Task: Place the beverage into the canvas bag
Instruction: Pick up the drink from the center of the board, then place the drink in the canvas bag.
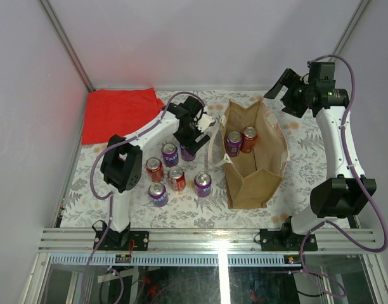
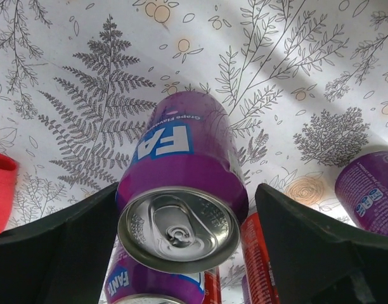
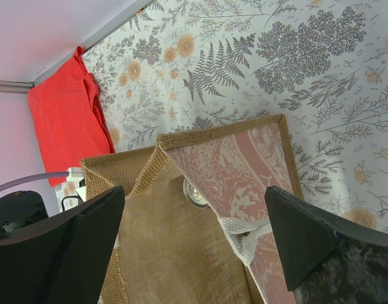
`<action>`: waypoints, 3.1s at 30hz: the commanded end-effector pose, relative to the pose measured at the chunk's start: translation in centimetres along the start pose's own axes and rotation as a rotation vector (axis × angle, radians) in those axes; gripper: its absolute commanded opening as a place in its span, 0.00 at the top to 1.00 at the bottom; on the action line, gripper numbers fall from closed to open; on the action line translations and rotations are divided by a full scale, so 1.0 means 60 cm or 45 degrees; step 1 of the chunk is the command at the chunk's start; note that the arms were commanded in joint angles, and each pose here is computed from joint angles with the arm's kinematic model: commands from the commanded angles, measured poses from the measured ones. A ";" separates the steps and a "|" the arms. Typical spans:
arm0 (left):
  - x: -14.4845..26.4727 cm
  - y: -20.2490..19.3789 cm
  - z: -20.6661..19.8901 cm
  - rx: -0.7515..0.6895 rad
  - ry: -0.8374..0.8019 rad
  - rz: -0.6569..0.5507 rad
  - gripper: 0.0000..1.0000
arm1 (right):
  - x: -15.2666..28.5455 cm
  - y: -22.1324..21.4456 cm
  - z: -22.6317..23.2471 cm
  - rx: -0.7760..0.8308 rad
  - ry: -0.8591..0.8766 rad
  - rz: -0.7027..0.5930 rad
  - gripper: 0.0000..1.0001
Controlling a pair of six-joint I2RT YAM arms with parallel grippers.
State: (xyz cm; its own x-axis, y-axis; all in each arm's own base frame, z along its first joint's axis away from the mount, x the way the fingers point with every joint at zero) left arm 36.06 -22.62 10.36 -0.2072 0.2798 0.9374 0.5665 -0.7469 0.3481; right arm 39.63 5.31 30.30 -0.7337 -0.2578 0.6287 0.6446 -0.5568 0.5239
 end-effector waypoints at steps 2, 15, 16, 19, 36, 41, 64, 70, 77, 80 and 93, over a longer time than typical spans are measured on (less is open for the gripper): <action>0.003 0.016 0.007 0.003 0.016 -0.040 0.40 | 0.023 0.008 0.020 0.019 0.073 -0.036 0.00; 0.194 0.141 0.126 0.095 0.354 -0.390 1.00 | 0.012 0.001 0.010 0.021 0.056 -0.020 0.00; 0.231 0.165 0.140 0.087 0.407 -0.465 1.00 | 0.011 0.002 0.009 0.021 0.053 -0.022 0.00; 0.328 0.227 0.150 0.022 0.490 -0.710 1.00 | 0.007 0.000 0.003 0.019 0.038 -0.023 0.00; 0.395 0.377 -0.207 -0.543 -0.001 -1.245 1.00 | 0.013 -0.015 -0.016 0.010 -0.017 -0.027 0.01; 0.312 0.353 -0.236 -0.562 -0.073 -1.102 1.00 | 0.022 -0.013 -0.024 0.028 -0.061 -0.043 0.01; 0.033 0.327 -0.266 -0.729 -0.163 -0.705 1.00 | 0.006 -0.029 -0.036 0.026 -0.086 0.045 0.01; 0.008 0.321 -0.260 -0.724 -0.147 -0.665 1.00 | 0.005 -0.030 -0.038 0.021 -0.088 0.052 0.02; -0.022 0.319 -0.254 -0.767 -0.123 -0.649 1.00 | 0.004 -0.030 -0.036 0.011 -0.085 0.056 0.02; -0.033 0.317 -0.255 -0.767 -0.130 -0.647 1.00 | 0.003 -0.031 -0.038 0.008 -0.092 0.063 0.02; -0.051 0.331 -0.257 -0.779 -0.127 -0.680 1.00 | 0.002 -0.026 -0.034 0.013 -0.089 0.073 0.02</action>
State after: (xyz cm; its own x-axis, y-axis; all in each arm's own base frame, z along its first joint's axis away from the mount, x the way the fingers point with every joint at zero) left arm 33.95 -45.19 11.37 -0.1745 0.6326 0.7546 -0.0454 -0.7707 0.6356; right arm 37.70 4.59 26.93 -0.6583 -0.2228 0.7190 0.6959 -0.5442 0.4686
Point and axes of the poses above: each gripper's point midway between its finger pads, its own x axis back along the fingers, its own z axis along the line the jaws close on, y = z × x, the point moved 2 cm from there along x, back along the fingers, and after that the axes turned 2 degrees about -x, right-handed, at the moved point
